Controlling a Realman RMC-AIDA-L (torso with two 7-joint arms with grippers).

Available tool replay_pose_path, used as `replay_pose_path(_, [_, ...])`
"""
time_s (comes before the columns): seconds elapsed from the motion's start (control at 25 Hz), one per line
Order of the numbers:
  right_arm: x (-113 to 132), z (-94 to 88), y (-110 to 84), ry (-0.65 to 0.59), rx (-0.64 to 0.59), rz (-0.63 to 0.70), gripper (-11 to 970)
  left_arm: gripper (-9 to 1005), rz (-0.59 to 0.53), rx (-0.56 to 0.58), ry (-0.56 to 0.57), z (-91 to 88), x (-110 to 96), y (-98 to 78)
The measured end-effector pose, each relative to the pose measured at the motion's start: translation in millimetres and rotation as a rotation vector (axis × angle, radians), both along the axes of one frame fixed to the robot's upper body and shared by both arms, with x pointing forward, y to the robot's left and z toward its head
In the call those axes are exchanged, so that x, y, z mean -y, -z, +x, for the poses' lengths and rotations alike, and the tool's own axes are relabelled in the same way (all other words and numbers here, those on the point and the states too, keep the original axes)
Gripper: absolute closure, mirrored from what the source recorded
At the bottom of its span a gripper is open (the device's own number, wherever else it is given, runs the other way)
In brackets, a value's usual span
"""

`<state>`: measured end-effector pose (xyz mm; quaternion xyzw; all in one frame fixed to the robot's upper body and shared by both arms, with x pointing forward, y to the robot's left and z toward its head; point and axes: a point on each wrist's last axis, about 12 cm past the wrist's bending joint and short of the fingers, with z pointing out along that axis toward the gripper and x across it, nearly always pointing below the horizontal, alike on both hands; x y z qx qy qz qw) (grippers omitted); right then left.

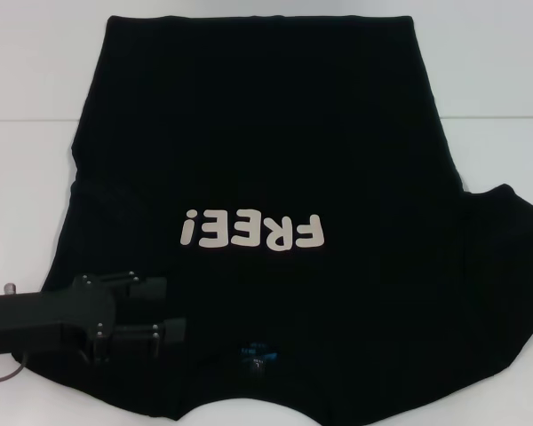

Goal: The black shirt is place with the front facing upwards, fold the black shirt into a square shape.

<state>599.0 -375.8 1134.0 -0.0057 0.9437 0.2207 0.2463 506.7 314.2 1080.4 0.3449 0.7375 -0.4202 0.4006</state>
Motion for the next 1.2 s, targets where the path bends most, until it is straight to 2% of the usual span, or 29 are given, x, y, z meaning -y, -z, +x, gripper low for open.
replay_pose_path(0.2, [-1,2.2,-8.4,-0.019,0.029,0.009,949,217,0.000,-0.009,-0.005,0.7,0,0.0])
replay_pose_path(0.4, [-16,9.6,-14.7,-0.086,0.048,0.018,949,218,0.002,-0.007,-0.002,1.9,1,-0.5])
replay_pose_path(0.68, [-61,25.1,-19.7,-0.232,0.043,-0.008,948,220,0.002,-0.006,-0.005,2.3,1,-0.6])
replay_pose_path(0.96, [-122,35.9,-21.6,-0.385,0.052,-0.028,949,222,0.000,-0.005,-0.004,2.6,2,-0.6])
replay_pose_path(1.08, [-138,38.2,-21.5,-0.413,0.059,-0.029,948,223,-0.005,-0.007,-0.007,2.0,2,-0.1])
replay_pose_path(1.2, [-145,38.2,-19.7,-0.411,0.048,-0.005,946,224,-0.015,-0.010,-0.016,0.6,2,1.0])
